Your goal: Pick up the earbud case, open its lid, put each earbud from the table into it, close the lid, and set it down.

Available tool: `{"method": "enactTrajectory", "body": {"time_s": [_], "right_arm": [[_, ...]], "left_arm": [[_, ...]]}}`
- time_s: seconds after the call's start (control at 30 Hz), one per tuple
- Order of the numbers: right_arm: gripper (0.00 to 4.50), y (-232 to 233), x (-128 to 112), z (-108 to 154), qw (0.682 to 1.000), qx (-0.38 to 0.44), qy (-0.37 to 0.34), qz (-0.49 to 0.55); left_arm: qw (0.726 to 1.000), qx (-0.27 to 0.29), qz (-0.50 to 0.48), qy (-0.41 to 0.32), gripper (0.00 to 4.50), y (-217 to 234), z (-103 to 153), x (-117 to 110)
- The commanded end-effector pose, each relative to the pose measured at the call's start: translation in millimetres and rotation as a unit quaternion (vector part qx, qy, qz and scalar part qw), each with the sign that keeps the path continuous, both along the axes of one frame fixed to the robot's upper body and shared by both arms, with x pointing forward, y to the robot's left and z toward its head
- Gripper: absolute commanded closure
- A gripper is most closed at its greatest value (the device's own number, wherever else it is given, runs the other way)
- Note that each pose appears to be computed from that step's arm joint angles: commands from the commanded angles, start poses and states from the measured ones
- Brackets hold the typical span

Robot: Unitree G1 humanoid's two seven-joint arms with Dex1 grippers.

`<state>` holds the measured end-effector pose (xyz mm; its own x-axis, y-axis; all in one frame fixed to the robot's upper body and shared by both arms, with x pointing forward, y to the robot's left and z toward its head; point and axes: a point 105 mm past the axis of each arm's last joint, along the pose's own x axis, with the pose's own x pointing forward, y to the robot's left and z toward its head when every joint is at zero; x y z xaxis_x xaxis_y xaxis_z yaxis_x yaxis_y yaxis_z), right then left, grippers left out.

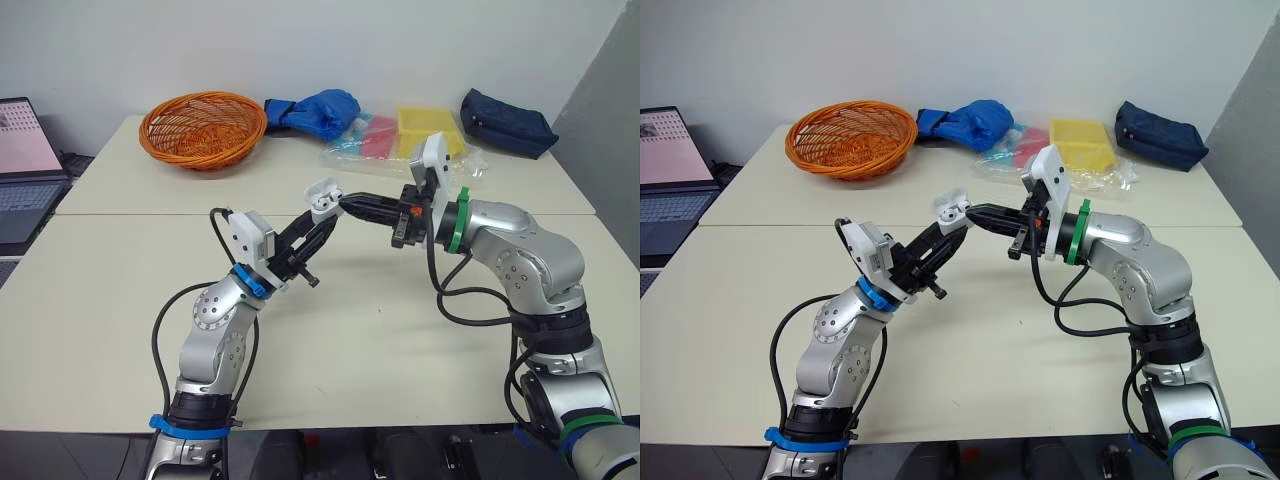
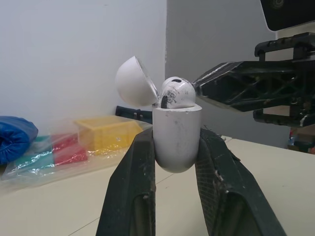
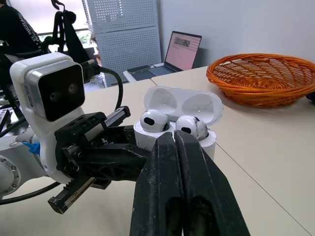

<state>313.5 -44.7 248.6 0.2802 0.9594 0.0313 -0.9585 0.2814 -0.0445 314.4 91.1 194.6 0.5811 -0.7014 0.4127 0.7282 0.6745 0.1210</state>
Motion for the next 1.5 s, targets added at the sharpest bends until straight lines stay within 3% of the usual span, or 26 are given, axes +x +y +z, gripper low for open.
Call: {"method": "enactTrajectory", "body": {"time_s": [0.03, 0.13, 0.23, 0.43, 0.6, 0.67, 0.77, 1.07, 1.5], "right_arm": [[4.48, -14.3, -19.6, 27.5, 0.998, 0.017, -0.006, 0.052], [4.48, -20.5, -16.4, 36.7, 0.999, 0.015, 0.004, 0.047], [3.87, -25.4, 4.7, 47.5, 1.000, 0.011, -0.007, 0.012], [1.68, -24.6, 55.9, 39.9, 0.997, -0.003, 0.019, -0.071], [0.02, -3.9, 74.8, 40.6, 0.995, -0.007, 0.039, -0.087], [0.02, 7.0, 77.7, 43.6, 0.996, -0.008, 0.038, -0.082], [0.91, 13.5, 77.4, 45.0, 0.997, -0.010, 0.038, -0.069], [4.39, 26.1, 48.1, 35.6, 0.996, -0.083, 0.023, 0.029], [4.45, 2.9, 15.6, 14.5, 0.979, -0.185, 0.014, 0.086]], "left_arm": [[1.000, 0.000, 0.000, -0.024, 3.77, 0.2, 9.8, -4.5], [1.000, 0.004, -0.002, -0.023, 3.77, 0.5, 8.6, -4.8], [0.999, 0.026, -0.030, -0.023, 3.77, -3.6, 5.1, -6.7], [0.996, 0.050, -0.062, -0.032, 3.77, -7.0, 6.0, -4.1], [0.995, 0.055, -0.074, -0.036, 3.77, -8.8, 8.7, -1.1], [0.995, 0.057, -0.079, -0.037, 3.77, -10.5, 9.2, -1.5], [0.994, 0.058, -0.082, -0.037, 3.77, -11.3, 8.9, -1.8], [0.994, 0.059, -0.082, -0.038, 3.77, -11.4, 8.6, -3.8], [0.995, 0.054, -0.079, -0.037, 3.77, -11.0, 9.3, -2.6]]}}
